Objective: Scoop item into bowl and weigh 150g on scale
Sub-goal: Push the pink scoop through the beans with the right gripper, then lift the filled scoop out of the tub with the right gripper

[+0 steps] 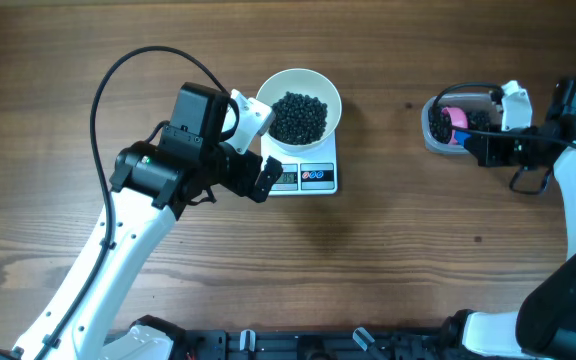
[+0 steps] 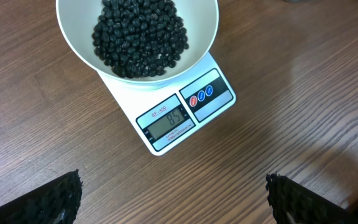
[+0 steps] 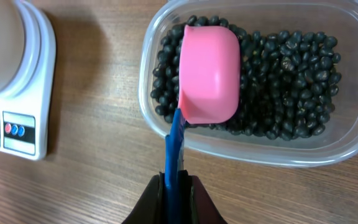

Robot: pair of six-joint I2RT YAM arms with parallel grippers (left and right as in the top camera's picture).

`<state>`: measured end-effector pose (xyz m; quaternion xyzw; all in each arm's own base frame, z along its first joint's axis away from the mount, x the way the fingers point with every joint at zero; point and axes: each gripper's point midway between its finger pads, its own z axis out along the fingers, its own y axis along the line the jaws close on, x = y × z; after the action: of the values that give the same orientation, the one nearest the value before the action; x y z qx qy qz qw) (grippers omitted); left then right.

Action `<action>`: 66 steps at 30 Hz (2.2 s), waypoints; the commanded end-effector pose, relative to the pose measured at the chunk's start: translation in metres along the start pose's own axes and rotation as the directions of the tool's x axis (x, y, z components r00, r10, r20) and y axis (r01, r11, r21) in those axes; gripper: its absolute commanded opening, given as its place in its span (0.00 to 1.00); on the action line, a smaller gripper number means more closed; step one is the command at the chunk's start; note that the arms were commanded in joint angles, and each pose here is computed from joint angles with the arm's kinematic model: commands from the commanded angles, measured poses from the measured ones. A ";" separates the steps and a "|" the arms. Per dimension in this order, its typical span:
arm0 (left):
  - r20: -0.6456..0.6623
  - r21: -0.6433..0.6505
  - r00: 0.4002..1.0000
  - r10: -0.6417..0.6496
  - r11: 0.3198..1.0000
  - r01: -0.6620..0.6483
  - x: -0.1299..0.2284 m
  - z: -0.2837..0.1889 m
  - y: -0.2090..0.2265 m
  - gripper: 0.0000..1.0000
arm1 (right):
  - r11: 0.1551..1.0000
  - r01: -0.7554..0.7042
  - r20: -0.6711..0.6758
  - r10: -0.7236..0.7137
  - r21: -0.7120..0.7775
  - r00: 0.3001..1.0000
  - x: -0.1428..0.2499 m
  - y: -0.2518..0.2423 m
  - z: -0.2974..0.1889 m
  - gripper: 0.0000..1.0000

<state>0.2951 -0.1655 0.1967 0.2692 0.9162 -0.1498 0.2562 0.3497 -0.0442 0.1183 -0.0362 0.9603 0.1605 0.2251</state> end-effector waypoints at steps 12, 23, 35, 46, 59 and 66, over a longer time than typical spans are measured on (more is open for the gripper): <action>0.022 0.016 0.999 0.025 1.000 -0.025 -0.007 -0.005 -0.005 1.00 | 0.982 -0.105 0.075 0.118 -0.155 0.990 -0.010 0.005 -0.007 0.04; 0.022 0.016 0.999 0.025 1.000 -0.025 -0.007 -0.005 -0.005 1.00 | 0.980 -0.139 0.034 0.145 -0.142 0.989 -0.003 -0.004 0.004 0.04; 0.022 0.016 0.999 0.025 1.000 -0.025 -0.007 -0.005 -0.005 1.00 | 0.958 -0.216 0.071 0.233 -0.189 0.970 -0.004 -0.017 -0.007 0.04; 0.022 0.016 0.999 0.025 1.000 -0.025 -0.007 -0.004 -0.005 1.00 | 0.909 -0.297 0.114 0.342 -0.292 0.933 -0.008 -0.022 -0.023 0.04; 0.022 0.016 0.999 0.025 1.000 -0.025 -0.007 -0.005 -0.005 1.00 | 0.747 -0.509 0.107 0.601 -0.428 0.792 -0.012 -0.038 -0.051 0.04; 0.022 0.016 0.999 0.025 1.000 -0.025 -0.007 -0.005 -0.005 1.00 | 0.649 -0.452 0.122 0.642 -0.613 0.757 -0.026 -0.026 -0.079 0.04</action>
<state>0.2951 -0.1655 0.1967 0.2692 0.9162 -0.1498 0.2562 0.3396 -0.1036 0.1621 0.2361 0.8337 0.4130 0.2804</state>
